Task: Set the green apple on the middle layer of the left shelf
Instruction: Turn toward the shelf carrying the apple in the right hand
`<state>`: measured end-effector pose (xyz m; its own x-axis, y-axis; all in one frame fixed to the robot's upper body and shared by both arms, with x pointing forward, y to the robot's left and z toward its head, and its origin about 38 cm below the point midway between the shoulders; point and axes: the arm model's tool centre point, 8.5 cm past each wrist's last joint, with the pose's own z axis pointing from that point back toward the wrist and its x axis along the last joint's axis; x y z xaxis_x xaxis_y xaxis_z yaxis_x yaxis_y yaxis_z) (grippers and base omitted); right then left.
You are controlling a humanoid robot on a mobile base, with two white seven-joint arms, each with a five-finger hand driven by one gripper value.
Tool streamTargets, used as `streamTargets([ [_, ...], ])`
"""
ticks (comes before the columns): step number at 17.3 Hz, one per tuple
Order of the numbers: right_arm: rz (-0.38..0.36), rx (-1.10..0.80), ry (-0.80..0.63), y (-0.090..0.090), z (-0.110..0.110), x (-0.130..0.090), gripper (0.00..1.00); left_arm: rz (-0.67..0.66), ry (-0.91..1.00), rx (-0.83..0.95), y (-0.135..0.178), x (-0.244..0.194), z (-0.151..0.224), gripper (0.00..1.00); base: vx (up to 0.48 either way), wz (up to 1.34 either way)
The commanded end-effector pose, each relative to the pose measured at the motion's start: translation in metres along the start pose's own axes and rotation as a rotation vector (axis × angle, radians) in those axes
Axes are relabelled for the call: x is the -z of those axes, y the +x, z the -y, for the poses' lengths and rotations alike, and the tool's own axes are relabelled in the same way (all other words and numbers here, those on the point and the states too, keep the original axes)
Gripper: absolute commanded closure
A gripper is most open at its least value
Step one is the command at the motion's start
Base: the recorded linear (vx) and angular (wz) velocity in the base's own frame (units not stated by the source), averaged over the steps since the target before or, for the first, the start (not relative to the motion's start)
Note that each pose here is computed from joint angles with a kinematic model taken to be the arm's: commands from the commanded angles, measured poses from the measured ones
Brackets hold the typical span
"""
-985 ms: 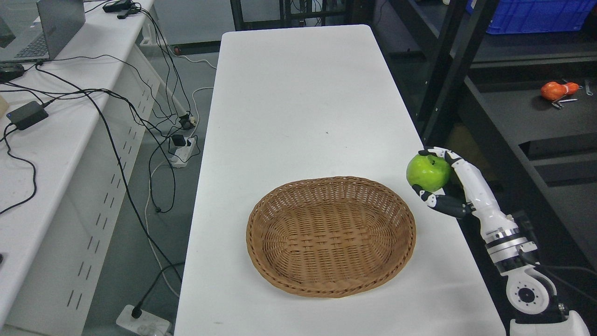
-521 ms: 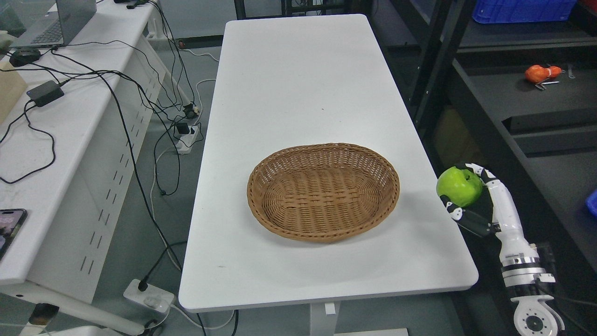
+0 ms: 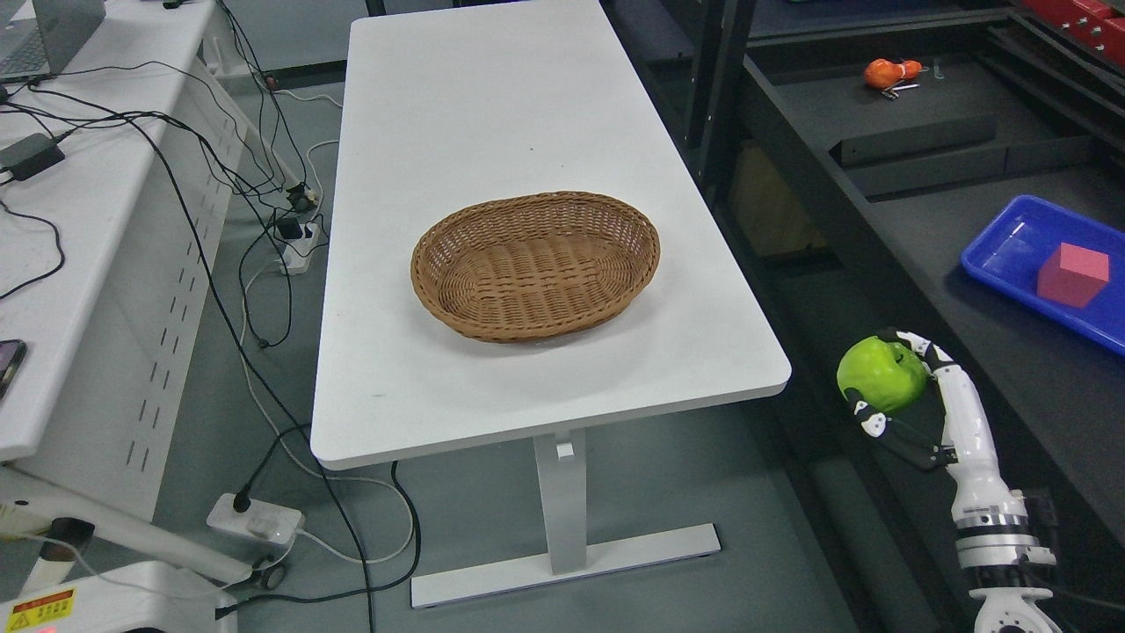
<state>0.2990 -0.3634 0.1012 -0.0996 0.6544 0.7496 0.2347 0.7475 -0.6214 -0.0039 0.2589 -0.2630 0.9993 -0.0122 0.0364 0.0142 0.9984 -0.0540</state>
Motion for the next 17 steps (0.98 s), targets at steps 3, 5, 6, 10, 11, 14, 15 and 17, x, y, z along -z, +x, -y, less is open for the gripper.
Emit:
streamTargets([
  [3,0.019,0.057,0.098,0.0055,-0.0341,-0.0252,1.00,0.001,0.016,0.001,0.0000,-0.0015,-0.0111,0.00,-0.394,0.10],
  [5,0.024,0.061,0.103,0.0071,-0.0363,-0.0245,1.00,0.001,0.016,0.001,0.0000,-0.0015,-0.0111,0.00,-0.402,0.11],
  [6,0.025,0.061,0.105,0.0074,-0.0368,-0.0244,1.00,0.001,0.016,0.001,0.0000,-0.0015,-0.0111,0.00,-0.450,0.09],
  [10,0.028,0.061,0.101,0.0080,-0.0360,-0.0228,1.00,0.001,0.018,0.001,0.0000,-0.0015,-0.0113,0.00,-0.414,0.03],
  [11,0.027,0.060,0.098,0.0075,-0.0350,-0.0229,1.00,0.001,0.017,0.001,0.0000,-0.0015,-0.0111,0.00,-0.414,-0.24],
  [14,0.025,0.059,0.098,0.0069,-0.0347,-0.0235,1.00,0.001,0.016,0.001,0.0000,-0.0015,-0.0111,0.00,-0.373,-0.38],
  [15,0.025,0.059,0.098,0.0069,-0.0347,-0.0235,1.00,0.002,0.016,0.002,0.0002,-0.0015,-0.0111,0.00,-0.292,-0.54],
  [17,0.025,0.059,0.098,0.0069,-0.0347,-0.0235,1.00,-0.001,0.017,0.001,-0.0005,-0.0016,-0.0112,0.00,-0.280,-0.56],
])
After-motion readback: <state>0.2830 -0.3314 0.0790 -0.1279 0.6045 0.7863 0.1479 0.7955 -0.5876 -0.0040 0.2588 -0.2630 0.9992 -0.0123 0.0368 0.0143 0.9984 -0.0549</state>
